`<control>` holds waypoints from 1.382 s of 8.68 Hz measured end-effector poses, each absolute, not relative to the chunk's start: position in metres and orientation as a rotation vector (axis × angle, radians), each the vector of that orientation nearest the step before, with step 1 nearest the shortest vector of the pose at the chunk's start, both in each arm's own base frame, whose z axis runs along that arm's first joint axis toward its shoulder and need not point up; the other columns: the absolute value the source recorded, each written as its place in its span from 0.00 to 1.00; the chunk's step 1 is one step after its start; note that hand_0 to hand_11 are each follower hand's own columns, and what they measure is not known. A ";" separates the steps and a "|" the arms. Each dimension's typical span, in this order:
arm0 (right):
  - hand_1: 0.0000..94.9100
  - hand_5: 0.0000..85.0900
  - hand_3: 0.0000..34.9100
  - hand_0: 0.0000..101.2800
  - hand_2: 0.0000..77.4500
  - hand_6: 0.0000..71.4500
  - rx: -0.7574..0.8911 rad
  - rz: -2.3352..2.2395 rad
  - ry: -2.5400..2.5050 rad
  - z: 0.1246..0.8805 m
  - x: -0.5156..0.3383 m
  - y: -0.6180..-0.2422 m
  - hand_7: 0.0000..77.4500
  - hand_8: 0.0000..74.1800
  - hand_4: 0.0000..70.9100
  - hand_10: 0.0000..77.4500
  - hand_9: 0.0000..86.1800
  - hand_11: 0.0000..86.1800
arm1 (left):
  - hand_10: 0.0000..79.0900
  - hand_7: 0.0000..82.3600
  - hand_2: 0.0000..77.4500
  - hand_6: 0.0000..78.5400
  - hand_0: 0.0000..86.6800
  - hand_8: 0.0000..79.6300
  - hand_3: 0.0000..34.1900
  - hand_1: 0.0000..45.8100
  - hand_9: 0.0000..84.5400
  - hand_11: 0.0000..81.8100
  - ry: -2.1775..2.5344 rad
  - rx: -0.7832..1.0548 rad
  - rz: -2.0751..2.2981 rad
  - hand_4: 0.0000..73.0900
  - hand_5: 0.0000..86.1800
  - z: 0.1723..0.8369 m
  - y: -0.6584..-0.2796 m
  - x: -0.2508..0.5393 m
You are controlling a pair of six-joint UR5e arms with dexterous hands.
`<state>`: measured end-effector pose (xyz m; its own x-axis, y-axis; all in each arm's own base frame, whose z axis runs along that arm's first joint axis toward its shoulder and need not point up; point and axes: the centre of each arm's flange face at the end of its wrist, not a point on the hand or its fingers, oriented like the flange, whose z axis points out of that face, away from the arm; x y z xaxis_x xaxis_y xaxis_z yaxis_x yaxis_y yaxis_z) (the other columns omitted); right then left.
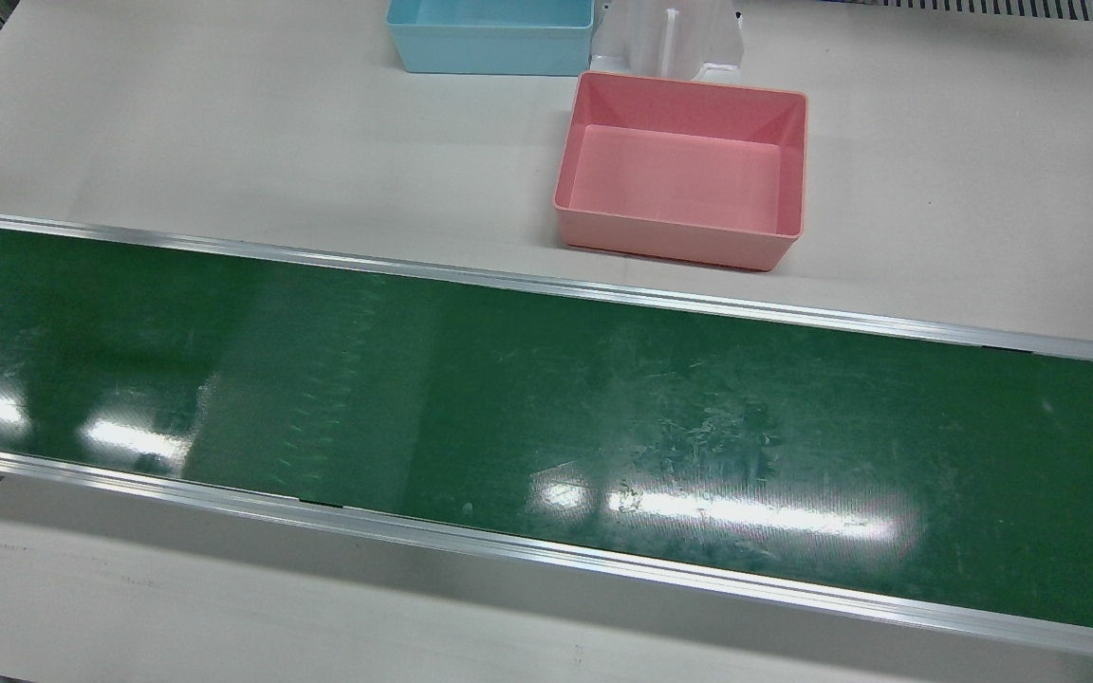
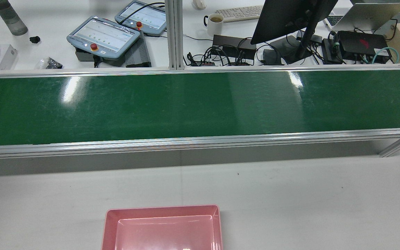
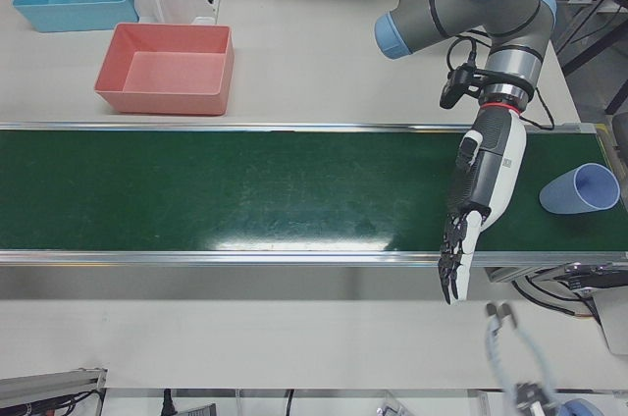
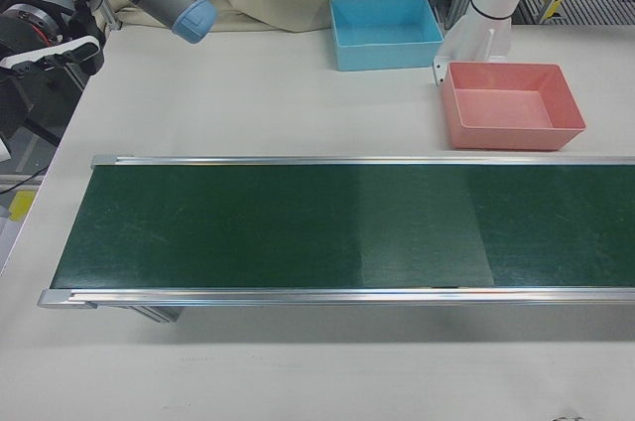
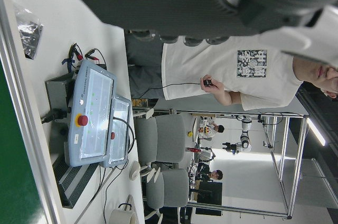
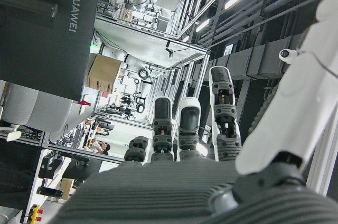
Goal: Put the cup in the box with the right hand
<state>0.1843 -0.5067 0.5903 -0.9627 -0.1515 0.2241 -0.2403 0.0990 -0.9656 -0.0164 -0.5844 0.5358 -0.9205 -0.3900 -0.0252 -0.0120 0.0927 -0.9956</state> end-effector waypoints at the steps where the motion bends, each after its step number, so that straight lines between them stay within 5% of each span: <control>1: 0.06 0.05 0.00 0.48 0.01 0.23 0.407 2.024 -2.278 0.591 0.184 -0.506 0.91 0.20 0.41 0.08 0.37 0.10 | 0.00 0.00 0.01 0.00 0.00 0.00 0.00 0.01 0.00 0.00 2.091 -0.400 -1.901 0.00 0.00 0.536 -0.584 -0.016; 8: 0.05 0.05 0.00 0.48 0.01 0.23 0.392 2.038 -2.259 0.599 0.178 -0.505 0.91 0.20 0.37 0.08 0.37 0.10 | 0.00 0.00 0.01 0.00 0.00 0.00 0.00 0.01 0.00 0.00 2.091 -0.400 -1.901 0.00 0.00 0.536 -0.584 -0.016; 10: 0.04 0.06 0.00 0.48 0.01 0.19 0.350 2.037 -2.235 0.606 0.159 -0.507 0.82 0.20 0.26 0.08 0.34 0.10 | 0.00 0.00 0.01 0.00 0.00 0.00 0.00 0.01 0.00 0.00 2.091 -0.400 -1.901 0.00 0.00 0.536 -0.584 -0.016; 12: 0.06 0.06 0.00 0.48 0.01 0.19 0.295 2.007 -2.225 0.602 0.123 -0.519 0.77 0.18 0.25 0.03 0.30 0.05 | 0.00 0.00 0.01 0.00 0.00 0.00 0.00 0.01 0.00 0.00 2.091 -0.400 -1.900 0.00 0.00 0.536 -0.584 -0.016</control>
<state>0.1232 -0.5189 0.6024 -0.9724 -0.0577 0.2262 -0.2309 0.0962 -0.9682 -0.0164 -0.5843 0.5357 -0.9203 -0.3905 -0.0252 -0.0120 0.0926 -0.9956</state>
